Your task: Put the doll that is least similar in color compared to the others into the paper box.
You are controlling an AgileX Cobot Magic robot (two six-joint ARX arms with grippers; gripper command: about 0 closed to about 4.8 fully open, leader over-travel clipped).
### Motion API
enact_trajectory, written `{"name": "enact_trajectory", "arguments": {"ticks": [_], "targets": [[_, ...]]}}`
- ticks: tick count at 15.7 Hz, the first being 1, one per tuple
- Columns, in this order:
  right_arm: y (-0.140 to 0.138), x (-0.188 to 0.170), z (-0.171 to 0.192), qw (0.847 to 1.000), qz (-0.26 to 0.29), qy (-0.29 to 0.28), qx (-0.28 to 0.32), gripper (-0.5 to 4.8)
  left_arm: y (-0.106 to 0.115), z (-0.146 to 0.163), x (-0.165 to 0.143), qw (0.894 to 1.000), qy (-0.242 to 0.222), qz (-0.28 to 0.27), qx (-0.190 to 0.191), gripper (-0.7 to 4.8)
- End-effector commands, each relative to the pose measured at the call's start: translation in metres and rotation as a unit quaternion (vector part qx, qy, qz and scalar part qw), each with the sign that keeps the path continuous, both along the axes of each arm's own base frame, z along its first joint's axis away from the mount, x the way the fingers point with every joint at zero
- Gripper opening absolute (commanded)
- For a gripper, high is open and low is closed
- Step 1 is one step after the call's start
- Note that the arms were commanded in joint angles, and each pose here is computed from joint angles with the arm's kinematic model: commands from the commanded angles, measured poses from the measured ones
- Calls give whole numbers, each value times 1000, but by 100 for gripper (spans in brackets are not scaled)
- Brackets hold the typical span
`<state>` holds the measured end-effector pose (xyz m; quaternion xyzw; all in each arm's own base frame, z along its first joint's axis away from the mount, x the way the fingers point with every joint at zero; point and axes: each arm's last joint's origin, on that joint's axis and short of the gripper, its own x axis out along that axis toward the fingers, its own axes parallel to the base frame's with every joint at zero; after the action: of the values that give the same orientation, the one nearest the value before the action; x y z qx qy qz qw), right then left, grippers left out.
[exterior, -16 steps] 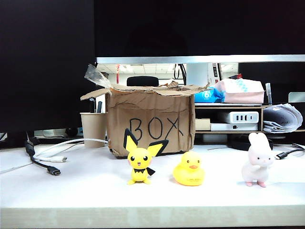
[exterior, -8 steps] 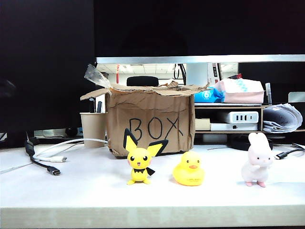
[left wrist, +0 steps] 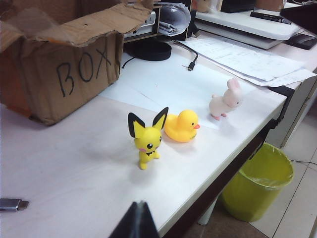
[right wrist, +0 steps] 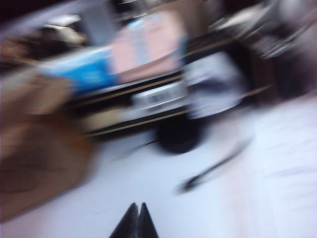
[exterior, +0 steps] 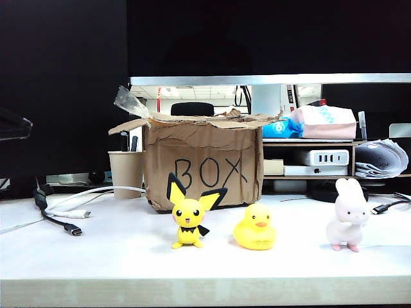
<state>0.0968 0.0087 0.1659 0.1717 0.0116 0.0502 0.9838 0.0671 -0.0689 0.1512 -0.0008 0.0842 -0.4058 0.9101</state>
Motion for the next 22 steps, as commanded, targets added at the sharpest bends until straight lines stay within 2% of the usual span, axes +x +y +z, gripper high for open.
{"name": "enact_trajectory", "arguments": {"ticks": [1,3,9,11,13,15,16,17,19,21,22], "targets": [[4,-1,-1,996,76,27,39,-6,0,-2,0,1000,6,-1,6,-5],[6,-7,4,987,103,87,91,-6,0,-2,0,1000,6,-1,6,-5],[7,-11,21,978,121,122,117,-6,0,-2,0,1000,6,-1,6,-5],[8,-8,30,975,127,139,117,-6,0,-2,0,1000,6,-1,6,-5],[10,2,48,970,147,171,85,-6,0,-2,0,1000,6,-1,6,-5],[15,23,72,949,180,257,-16,-6,0,-2,0,1000,6,0,6,-5],[18,33,81,934,201,291,-59,-6,0,-2,0,1000,6,0,6,-5],[23,47,90,909,242,320,-114,-6,0,-2,0,1000,6,0,6,-5],[32,63,95,878,283,349,-162,-6,0,-2,0,1000,6,0,6,-5],[49,86,92,834,333,391,-200,-6,0,-2,0,1000,6,0,6,-6],[56,95,88,818,347,408,-207,-6,0,-2,0,1000,6,0,6,-5]]}}
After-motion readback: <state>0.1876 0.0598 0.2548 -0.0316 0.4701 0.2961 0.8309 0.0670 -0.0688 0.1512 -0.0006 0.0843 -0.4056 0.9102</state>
